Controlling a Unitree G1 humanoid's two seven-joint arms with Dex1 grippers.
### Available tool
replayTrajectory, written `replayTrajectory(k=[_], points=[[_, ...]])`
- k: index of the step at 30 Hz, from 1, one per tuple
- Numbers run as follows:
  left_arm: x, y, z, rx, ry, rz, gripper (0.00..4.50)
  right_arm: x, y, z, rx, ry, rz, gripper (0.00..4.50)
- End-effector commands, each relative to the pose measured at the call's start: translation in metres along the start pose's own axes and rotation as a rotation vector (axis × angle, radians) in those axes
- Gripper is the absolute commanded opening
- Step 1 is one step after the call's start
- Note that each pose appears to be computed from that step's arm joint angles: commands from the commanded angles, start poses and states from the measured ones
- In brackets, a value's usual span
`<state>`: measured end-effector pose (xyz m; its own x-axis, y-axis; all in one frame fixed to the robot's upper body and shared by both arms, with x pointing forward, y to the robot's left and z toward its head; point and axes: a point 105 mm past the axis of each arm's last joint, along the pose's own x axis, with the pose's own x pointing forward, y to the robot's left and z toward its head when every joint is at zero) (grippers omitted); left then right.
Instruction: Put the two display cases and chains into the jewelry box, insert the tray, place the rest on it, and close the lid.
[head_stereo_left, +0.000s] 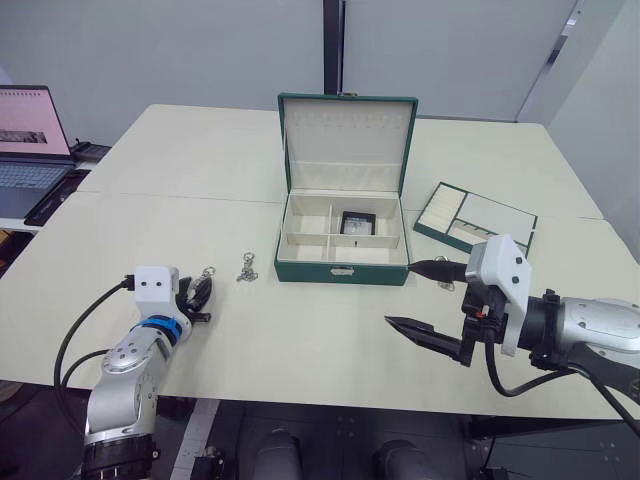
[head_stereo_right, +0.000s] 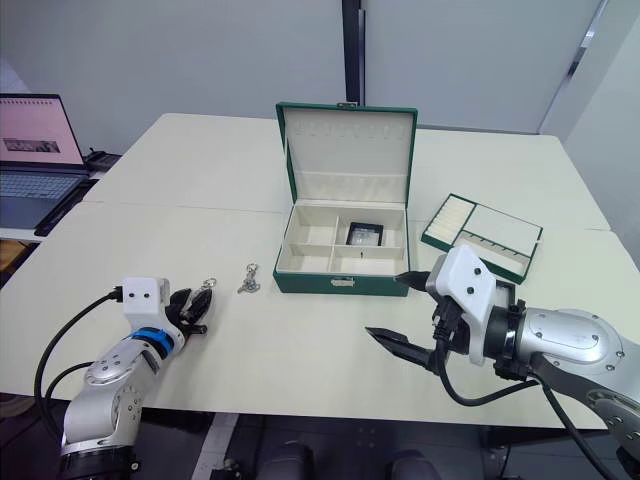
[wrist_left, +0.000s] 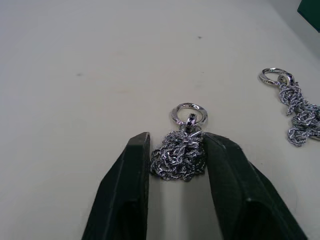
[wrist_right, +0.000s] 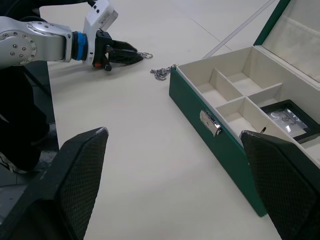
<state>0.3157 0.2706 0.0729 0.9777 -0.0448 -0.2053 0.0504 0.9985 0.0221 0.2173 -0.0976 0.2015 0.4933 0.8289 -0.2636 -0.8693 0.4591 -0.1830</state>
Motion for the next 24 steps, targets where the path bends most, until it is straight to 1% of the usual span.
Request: replayTrajectory(k=[1, 2, 3, 10, 17, 24], points=[[0.002, -0.01, -0.011, 0.012, 0.06, -0.047, 0.51, -0.003, 0.0, 0.006, -0.03, -0.021, -0.01, 4.5], [0.002, -0.011, -0.009, 0.022, 0.062, -0.052, 0.24, -0.003, 0.0, 0.006, -0.029, -0.022, -0.009, 4.5], [0.003, -0.012, -0.007, 0.029, 0.064, -0.056, 0.1, -0.003, 0.0, 0.005, -0.028, -0.023, -0.009, 4.5], [0.002, -0.012, -0.003, 0.054, 0.092, -0.058, 0.1, -0.002, 0.001, 0.003, -0.023, -0.025, -0.013, 4.5], [0.0, -0.006, 0.001, 0.071, 0.084, -0.024, 0.1, -0.002, 0.001, 0.002, -0.023, -0.029, -0.02, 4.5], [-0.019, 0.015, 0.031, 0.101, 0.022, 0.008, 0.1, -0.011, -0.004, 0.008, -0.021, -0.057, -0.035, 4.5]])
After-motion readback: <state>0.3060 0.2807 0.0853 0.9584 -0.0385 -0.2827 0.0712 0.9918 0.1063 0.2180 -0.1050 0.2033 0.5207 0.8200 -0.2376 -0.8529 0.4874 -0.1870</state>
